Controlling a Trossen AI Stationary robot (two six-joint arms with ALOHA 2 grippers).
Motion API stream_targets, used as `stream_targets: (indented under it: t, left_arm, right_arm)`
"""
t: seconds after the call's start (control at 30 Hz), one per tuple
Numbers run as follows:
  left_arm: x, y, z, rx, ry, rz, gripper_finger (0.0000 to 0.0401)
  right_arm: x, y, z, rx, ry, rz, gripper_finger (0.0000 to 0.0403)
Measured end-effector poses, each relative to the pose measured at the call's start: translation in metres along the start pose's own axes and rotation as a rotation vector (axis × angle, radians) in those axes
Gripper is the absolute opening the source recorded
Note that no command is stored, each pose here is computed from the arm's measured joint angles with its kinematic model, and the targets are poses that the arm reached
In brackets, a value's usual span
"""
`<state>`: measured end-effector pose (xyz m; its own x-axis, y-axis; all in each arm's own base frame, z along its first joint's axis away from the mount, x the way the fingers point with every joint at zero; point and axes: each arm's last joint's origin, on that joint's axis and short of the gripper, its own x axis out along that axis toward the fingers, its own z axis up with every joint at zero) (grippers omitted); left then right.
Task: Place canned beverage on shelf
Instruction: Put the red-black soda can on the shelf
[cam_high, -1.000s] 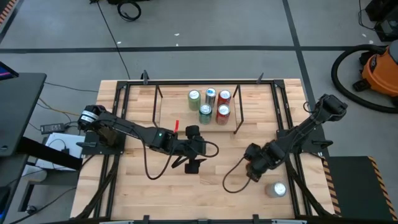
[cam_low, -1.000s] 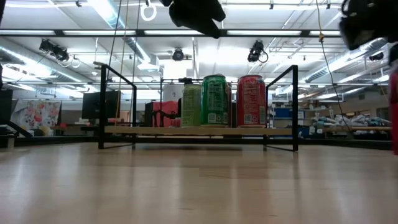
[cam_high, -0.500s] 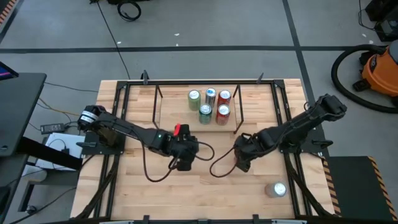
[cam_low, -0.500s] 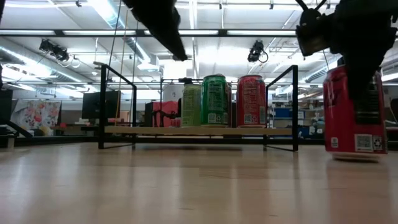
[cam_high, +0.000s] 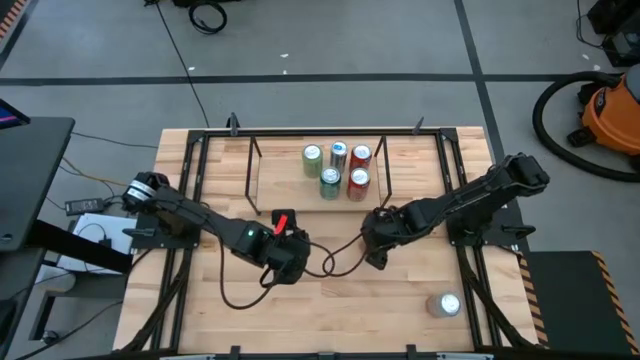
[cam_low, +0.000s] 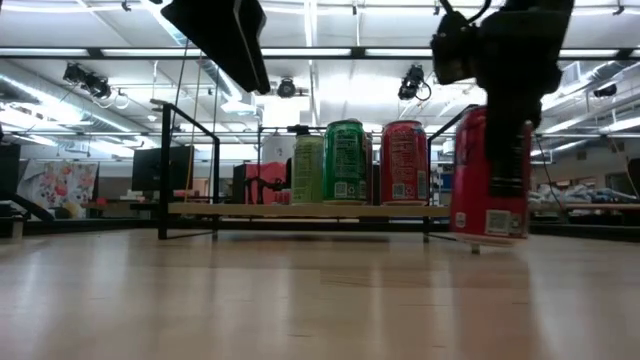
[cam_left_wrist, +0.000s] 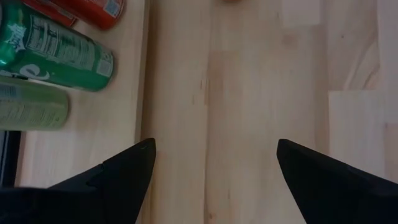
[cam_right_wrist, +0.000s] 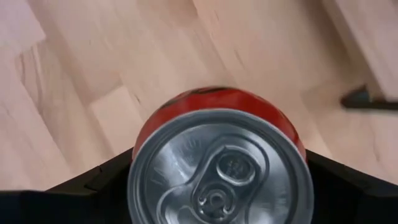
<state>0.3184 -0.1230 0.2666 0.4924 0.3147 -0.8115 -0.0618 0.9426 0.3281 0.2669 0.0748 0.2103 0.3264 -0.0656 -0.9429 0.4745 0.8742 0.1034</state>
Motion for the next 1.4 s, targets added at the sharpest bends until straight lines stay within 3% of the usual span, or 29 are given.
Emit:
stream_targets:
  t: [0.43,0.67,1.13,1.4]
  left_arm:
    - [0.007,-0.015,-0.014,-0.062,0.007,-0.008,0.0347]
    - [0.005,-0.017,-0.013,-0.164,-0.014,-0.003,0.0347]
    - [0.005,-0.017,-0.013,-0.384,-0.013,-0.001,0.0347]
    - [-0.005,-0.033,-0.023,-0.349,0.009,-0.02,0.0347]
  right_arm:
    - [0.027,0.014,0.053,-0.183,-0.112,0.032,0.0346]
    - [0.025,0.014,0.078,-0.235,-0.193,0.052,0.0346]
    - [0.026,0.008,0.081,-0.212,-0.166,0.066,0.0346]
    - [0.026,0.008,0.074,-0.196,-0.082,0.1,0.0346]
